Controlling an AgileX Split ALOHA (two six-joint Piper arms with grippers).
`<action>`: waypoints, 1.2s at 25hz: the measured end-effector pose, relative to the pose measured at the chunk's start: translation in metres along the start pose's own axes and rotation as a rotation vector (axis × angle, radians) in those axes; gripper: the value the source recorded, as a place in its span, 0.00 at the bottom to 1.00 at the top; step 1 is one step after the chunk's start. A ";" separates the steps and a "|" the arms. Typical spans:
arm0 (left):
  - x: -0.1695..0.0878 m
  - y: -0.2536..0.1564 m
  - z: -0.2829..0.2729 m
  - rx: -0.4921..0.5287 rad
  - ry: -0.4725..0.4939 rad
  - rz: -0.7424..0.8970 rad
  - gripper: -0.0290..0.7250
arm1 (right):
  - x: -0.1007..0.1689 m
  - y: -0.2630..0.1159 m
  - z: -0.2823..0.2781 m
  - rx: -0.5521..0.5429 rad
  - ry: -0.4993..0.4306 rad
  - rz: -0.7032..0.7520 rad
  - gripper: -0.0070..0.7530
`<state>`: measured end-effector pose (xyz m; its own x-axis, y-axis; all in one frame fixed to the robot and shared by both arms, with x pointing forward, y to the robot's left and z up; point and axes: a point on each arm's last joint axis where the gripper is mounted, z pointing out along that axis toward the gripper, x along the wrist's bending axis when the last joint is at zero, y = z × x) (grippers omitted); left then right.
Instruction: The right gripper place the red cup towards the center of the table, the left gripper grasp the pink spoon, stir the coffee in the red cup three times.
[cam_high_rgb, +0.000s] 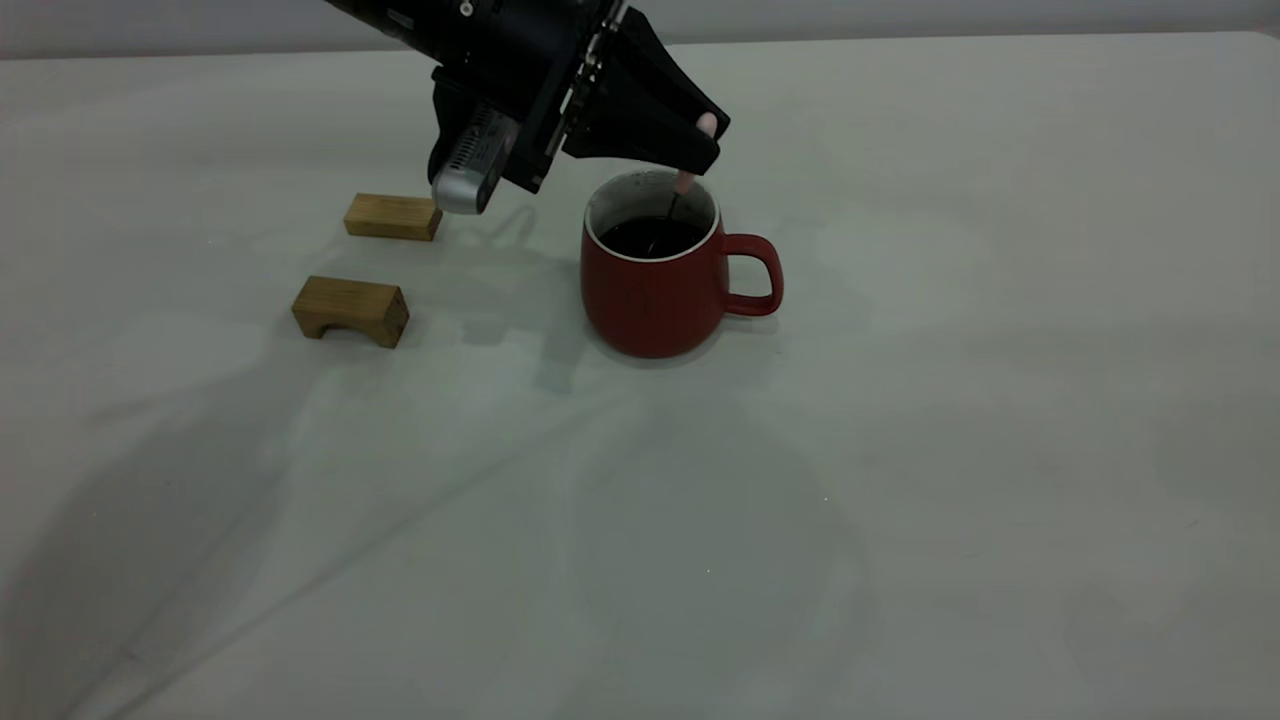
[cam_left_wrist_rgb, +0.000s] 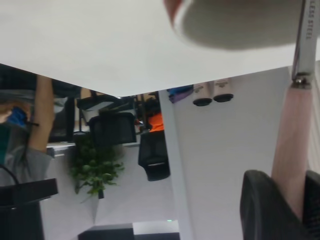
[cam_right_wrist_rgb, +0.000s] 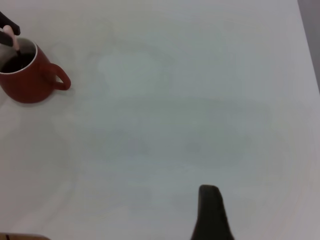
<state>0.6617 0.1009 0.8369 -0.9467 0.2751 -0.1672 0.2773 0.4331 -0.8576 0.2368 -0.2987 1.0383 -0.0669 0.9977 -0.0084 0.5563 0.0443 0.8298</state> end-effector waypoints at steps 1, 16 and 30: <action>0.001 0.000 0.000 -0.002 0.008 -0.002 0.27 | 0.000 0.000 0.000 0.000 0.000 0.000 0.78; -0.012 -0.016 -0.014 -0.041 0.102 0.056 0.61 | 0.000 0.000 0.000 0.000 0.000 0.000 0.78; -0.068 -0.095 -0.136 -0.894 0.322 0.839 0.62 | 0.000 0.000 0.000 0.000 0.000 0.000 0.78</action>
<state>0.7222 0.1571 0.9961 -0.3795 0.8865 -0.2649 0.9032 0.4171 0.1017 0.2368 -0.2987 1.0383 -0.0669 0.9977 -0.0084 0.5563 0.0443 0.8298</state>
